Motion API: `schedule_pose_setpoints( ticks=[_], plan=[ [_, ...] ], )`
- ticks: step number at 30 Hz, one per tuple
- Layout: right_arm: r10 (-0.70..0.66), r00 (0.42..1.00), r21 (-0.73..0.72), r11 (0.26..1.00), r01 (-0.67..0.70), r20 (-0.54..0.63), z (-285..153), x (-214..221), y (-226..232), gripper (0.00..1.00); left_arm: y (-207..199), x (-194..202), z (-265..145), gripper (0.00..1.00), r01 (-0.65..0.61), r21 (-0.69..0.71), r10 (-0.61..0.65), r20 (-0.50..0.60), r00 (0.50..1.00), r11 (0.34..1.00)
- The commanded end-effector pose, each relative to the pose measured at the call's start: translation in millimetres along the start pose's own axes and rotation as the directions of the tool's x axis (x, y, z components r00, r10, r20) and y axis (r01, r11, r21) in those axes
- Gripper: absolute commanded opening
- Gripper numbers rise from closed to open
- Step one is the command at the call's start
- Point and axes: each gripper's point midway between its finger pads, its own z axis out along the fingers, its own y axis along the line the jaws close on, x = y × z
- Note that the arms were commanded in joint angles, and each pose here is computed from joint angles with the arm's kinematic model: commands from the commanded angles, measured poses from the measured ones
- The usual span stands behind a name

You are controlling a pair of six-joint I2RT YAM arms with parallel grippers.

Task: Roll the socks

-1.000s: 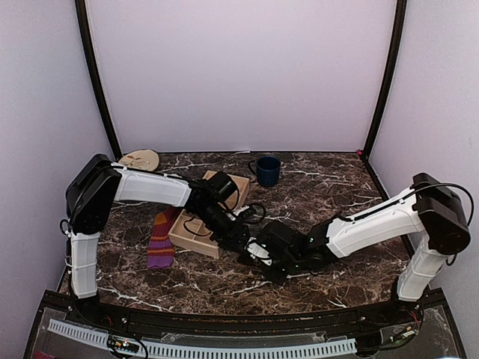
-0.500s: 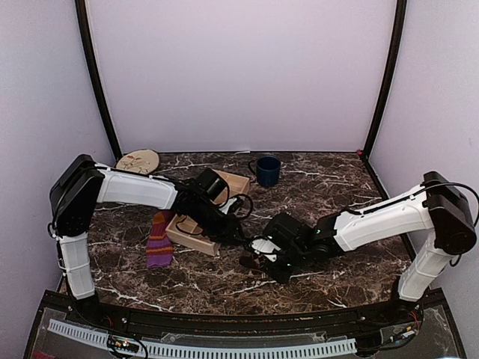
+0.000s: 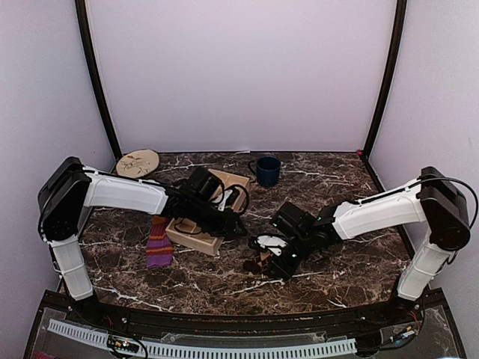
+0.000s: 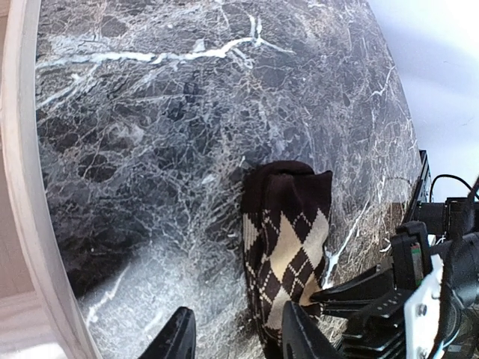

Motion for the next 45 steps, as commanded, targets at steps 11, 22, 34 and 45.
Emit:
schedule_pose_setpoints(
  ticks=[11, 22, 34, 45],
  plan=[
    [0.111, 0.991, -0.239, 0.963, -0.126, -0.074, -9, -9, 9, 0.0, -31, 6, -34, 0.37, -0.181, -0.045, 0.186, 0.213, 0.959, 0.982],
    [0.177, 0.972, -0.31, 0.926, -0.217, -0.153, -1, -1, 9, 0.0, -69, 36, -28, 0.35, -0.48, -0.051, 0.481, 0.182, 0.858, 0.876],
    [0.229, 0.957, -0.372, 0.884, -0.282, -0.18, -5, -2, 9, 0.0, -68, 85, -13, 0.37, -0.712, -0.113, 0.72, 0.064, 0.691, 0.693],
    [0.238, 0.948, -0.389, 0.869, -0.305, -0.212, -7, 2, 10, 0.0, -63, 90, -4, 0.46, -0.808, -0.165, 0.824, 0.066, 0.563, 0.566]
  ],
)
